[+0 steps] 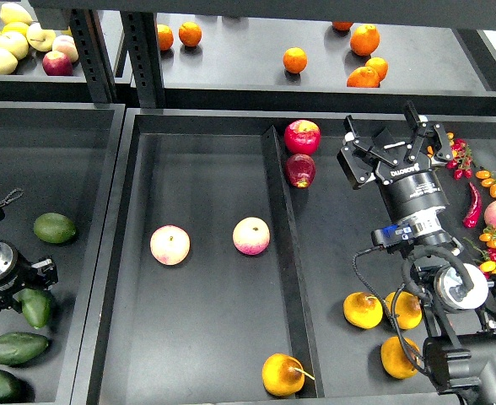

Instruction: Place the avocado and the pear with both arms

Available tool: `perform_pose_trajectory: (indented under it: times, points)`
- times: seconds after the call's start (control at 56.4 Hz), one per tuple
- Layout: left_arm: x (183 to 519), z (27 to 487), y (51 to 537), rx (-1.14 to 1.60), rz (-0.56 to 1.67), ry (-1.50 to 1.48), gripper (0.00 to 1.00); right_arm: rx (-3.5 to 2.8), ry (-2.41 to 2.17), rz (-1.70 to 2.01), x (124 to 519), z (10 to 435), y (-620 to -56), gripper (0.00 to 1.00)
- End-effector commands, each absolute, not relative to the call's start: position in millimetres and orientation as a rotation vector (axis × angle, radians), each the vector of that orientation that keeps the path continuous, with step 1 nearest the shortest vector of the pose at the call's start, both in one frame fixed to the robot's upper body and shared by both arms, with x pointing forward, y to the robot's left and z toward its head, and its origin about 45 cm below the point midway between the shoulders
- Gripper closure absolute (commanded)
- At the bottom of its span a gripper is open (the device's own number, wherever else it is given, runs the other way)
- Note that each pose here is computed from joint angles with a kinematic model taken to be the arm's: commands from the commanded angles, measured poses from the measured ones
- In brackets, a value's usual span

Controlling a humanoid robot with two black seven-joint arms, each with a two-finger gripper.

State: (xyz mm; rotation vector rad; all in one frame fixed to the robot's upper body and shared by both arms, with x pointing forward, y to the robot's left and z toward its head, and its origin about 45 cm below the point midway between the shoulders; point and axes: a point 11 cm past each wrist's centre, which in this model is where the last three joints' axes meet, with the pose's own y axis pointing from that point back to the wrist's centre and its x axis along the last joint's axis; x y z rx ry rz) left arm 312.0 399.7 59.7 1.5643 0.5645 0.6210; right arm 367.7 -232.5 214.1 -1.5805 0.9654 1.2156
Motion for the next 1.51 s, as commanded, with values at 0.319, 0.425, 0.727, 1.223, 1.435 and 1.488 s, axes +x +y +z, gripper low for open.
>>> perform_pose_trajectory:
  times: [0.319, 0.425, 0.727, 1.223, 1.435, 1.488]
  points:
    - [309.5, 56.3, 403.0, 1.577, 0.622, 0.562, 0.16, -1.594, 0.966, 1.244, 364.7, 207.7, -225.0, 0.0]
    - [310.9, 57.0, 402.8, 1.582, 0.619, 0.55, 0.09, -1.591, 0.974, 1.254, 363.0, 203.5, -224.6, 0.0]
    - [324.2, 77.0, 415.6, 1.477, 0.728, 0.582, 0.01, -1.591, 0.993, 1.32, 350.0, 183.6, -215.3, 0.0]
    - [346.0, 143.7, 479.6, 0.736, 1.225, 0.895, 0.01, -1.548, 1.051, 1.457, 312.7, 137.7, -206.8, 0.0]
    - [340.4, 145.7, 482.4, 0.351, 1.3, 1.039, 0.01, -1.53, 1.063, 1.469, 304.8, 129.8, -209.1, 0.0]
    - [341.5, 147.7, 479.5, 0.235, 1.303, 1.068, 0.01, -1.532, 1.061, 1.47, 305.2, 130.3, -208.8, 0.0]
